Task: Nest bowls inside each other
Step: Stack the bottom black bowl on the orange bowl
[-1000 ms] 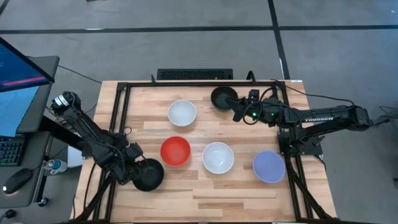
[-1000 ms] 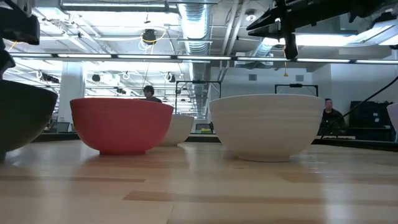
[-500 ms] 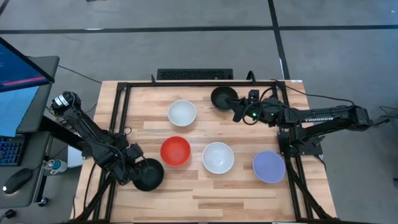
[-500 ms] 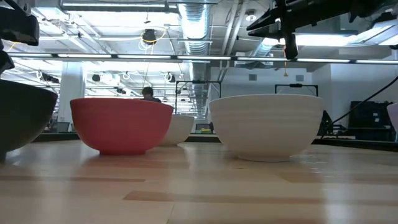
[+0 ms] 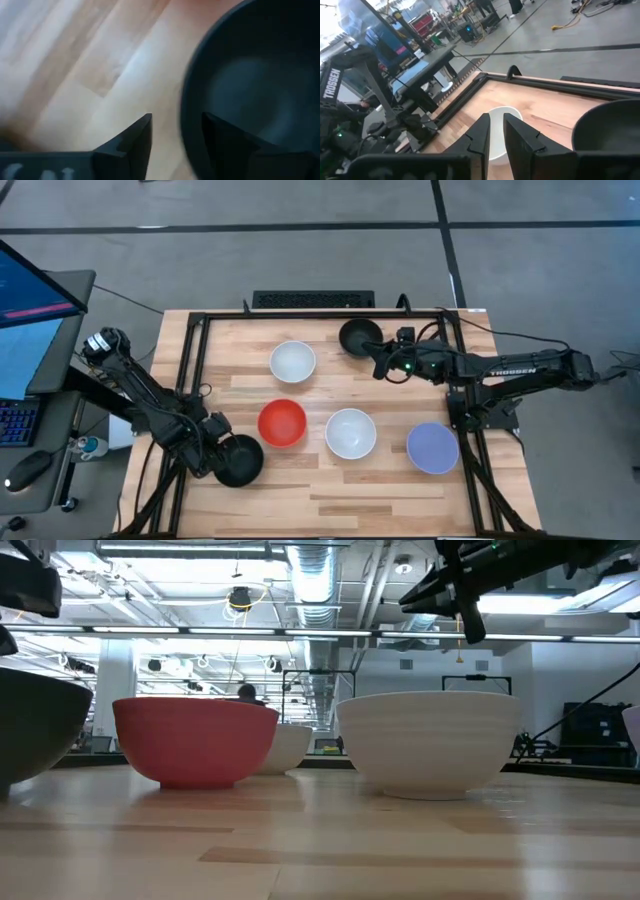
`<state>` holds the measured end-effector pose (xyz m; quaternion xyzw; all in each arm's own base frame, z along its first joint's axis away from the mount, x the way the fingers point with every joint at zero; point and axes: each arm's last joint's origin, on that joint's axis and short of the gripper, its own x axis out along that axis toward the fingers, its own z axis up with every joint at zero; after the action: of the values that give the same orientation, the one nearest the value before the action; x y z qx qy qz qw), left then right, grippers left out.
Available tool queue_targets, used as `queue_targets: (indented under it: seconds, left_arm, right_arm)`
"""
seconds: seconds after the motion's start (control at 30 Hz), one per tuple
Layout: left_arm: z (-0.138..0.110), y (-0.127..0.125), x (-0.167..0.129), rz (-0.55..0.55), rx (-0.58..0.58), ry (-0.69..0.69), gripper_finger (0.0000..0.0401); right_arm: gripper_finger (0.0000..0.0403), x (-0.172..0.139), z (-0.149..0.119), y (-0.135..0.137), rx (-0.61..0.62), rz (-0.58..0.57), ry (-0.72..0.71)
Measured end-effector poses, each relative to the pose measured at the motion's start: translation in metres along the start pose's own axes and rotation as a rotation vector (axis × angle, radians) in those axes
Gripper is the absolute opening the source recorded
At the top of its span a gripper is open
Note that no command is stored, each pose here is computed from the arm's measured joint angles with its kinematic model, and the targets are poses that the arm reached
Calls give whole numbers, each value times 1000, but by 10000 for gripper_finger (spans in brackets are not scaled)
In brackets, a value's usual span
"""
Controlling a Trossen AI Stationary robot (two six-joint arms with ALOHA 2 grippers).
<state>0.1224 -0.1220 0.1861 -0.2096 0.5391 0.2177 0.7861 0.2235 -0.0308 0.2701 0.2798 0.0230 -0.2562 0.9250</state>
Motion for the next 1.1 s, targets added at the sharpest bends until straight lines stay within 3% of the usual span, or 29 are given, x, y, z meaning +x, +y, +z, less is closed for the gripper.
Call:
queue_targets:
  seconds: [0.33, 0.67, 1.1]
  left_arm:
    - [10, -1, 3, -9, -61, -14, 18]
    - [13, 0, 3, 8, -158, -98, 27]
    - [10, -1, 3, -15, -28, 36, 12]
  right_arm:
    - [77, 0, 0, 0, -2, -2, 3]
    - [77, -1, 0, 0, 1, 1, -1]
    - [77, 3, 8, -7, 62, -21, -45]
